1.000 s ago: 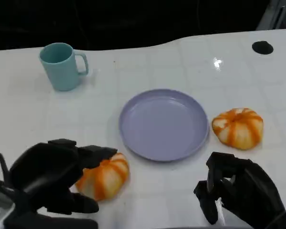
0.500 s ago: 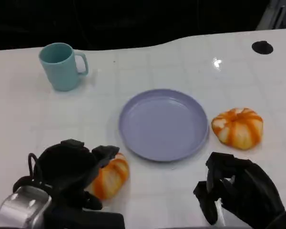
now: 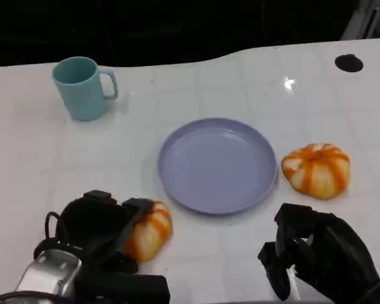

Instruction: Grasp the bread from the table and place it into the plate.

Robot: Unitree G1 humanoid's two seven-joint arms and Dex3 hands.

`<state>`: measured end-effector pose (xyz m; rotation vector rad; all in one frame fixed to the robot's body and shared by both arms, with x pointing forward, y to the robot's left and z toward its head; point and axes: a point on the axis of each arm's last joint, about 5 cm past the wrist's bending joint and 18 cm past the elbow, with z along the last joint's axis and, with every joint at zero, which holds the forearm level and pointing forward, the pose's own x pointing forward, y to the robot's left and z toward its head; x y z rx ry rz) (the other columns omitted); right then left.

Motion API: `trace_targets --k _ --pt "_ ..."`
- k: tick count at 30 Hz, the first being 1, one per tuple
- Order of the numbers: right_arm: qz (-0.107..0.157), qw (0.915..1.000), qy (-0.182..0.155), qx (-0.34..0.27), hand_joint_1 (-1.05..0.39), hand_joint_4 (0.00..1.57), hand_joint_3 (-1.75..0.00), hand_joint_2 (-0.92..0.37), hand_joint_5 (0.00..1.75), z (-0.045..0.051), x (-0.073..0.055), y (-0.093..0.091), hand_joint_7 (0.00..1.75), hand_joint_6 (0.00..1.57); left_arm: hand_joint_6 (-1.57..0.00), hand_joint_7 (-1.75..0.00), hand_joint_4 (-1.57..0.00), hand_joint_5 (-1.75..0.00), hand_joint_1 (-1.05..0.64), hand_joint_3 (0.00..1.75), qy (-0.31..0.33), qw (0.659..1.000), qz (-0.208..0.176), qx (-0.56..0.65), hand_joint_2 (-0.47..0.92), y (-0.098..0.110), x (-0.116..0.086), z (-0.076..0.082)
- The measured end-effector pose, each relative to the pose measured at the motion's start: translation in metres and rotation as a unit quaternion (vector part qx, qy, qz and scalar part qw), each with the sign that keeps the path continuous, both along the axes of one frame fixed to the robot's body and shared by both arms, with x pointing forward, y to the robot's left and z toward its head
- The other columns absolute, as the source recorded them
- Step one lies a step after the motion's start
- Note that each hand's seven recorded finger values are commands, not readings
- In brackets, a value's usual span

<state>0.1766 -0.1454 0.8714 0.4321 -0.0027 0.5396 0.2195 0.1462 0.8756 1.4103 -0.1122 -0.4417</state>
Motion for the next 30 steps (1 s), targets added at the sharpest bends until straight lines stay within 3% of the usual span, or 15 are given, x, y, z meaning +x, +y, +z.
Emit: trace_targets --k 2,4,5,10,12,13,15,16,19,22,30 --pt "0.000 1.0000 0.000 -0.001 -0.97 1.19 -0.48 -0.73 1.68 0.0000 0.000 0.000 1.51 1.03 -0.97 -0.12 -0.73 -1.35 -0.34 0.23 -0.006 1.000 -0.009 -0.001 0.92 0.001 0.003 -0.002" --pt "-0.002 1.0000 0.001 -0.001 -0.97 1.19 -0.48 -0.73 1.68 0.0000 -0.001 0.000 1.52 1.03 -1.12 -0.14 -0.84 -1.26 -0.33 0.24 -0.003 1.000 -0.016 0.004 0.92 0.002 0.006 0.000" --pt "-0.002 1.0000 0.001 -0.001 -0.97 1.19 -0.48 -0.73 1.68 0.0002 -0.001 0.000 1.52 1.03 -1.19 -0.14 -0.86 -1.32 -0.32 0.24 0.000 1.000 -0.019 0.007 0.92 0.002 0.007 0.001" --pt "-0.002 1.0000 0.000 -0.002 -0.97 1.19 -0.48 -0.73 1.68 0.0012 -0.002 0.000 1.53 1.02 -1.23 -0.18 -0.83 -1.51 -0.29 0.42 -0.009 1.000 -0.027 0.014 0.92 0.002 0.011 0.001" --pt "-0.002 1.0000 -0.001 -0.002 -0.97 1.19 -0.47 -0.73 1.69 0.0015 -0.002 -0.001 1.53 1.02 -1.22 -0.19 -0.82 -1.54 -0.29 0.46 -0.022 0.999 -0.025 0.008 0.92 0.003 0.011 -0.003" --pt "-0.001 1.0000 -0.001 -0.002 -0.97 1.19 -0.47 -0.73 1.69 0.0015 -0.002 -0.001 1.53 1.02 -1.20 -0.29 -0.81 -1.62 -0.28 0.47 -0.027 0.999 -0.025 0.007 0.92 0.003 0.010 -0.005" --pt "0.000 1.0000 -0.002 -0.001 -0.97 1.19 -0.47 -0.74 1.68 0.0015 -0.002 -0.001 1.53 1.02 -1.01 -0.75 -0.80 -1.71 -0.28 0.49 -0.038 0.999 -0.023 0.005 0.91 0.004 0.010 -0.007" --pt "0.000 1.0000 -0.002 -0.001 -0.97 1.19 -0.47 -0.74 1.68 0.0015 -0.002 -0.001 1.53 1.03 -0.93 -0.90 -0.80 -1.73 -0.28 0.50 -0.043 0.999 -0.021 0.003 0.91 0.004 0.009 -0.009" --pt "0.000 1.0000 -0.002 -0.001 -0.98 1.20 -0.45 -0.74 1.67 0.0015 -0.002 -0.001 1.52 1.04 -0.83 -1.11 -0.82 -1.74 -0.29 0.46 -0.059 0.998 -0.018 0.004 0.92 0.004 0.009 -0.010" --pt "0.000 1.0000 -0.002 -0.001 -0.98 1.21 -0.45 -0.75 1.66 0.0015 -0.002 -0.001 1.52 1.04 -0.76 -1.29 -0.83 -1.75 -0.29 0.45 -0.076 0.997 -0.016 0.011 0.91 0.004 0.009 -0.011" --pt "0.000 1.0000 -0.002 -0.002 -0.96 1.20 -0.45 -0.76 1.68 0.0014 -0.002 -0.001 1.54 1.02 -0.64 -1.57 -0.80 -1.75 -0.29 0.47 -0.098 0.995 -0.003 0.019 0.87 0.009 0.007 -0.011"
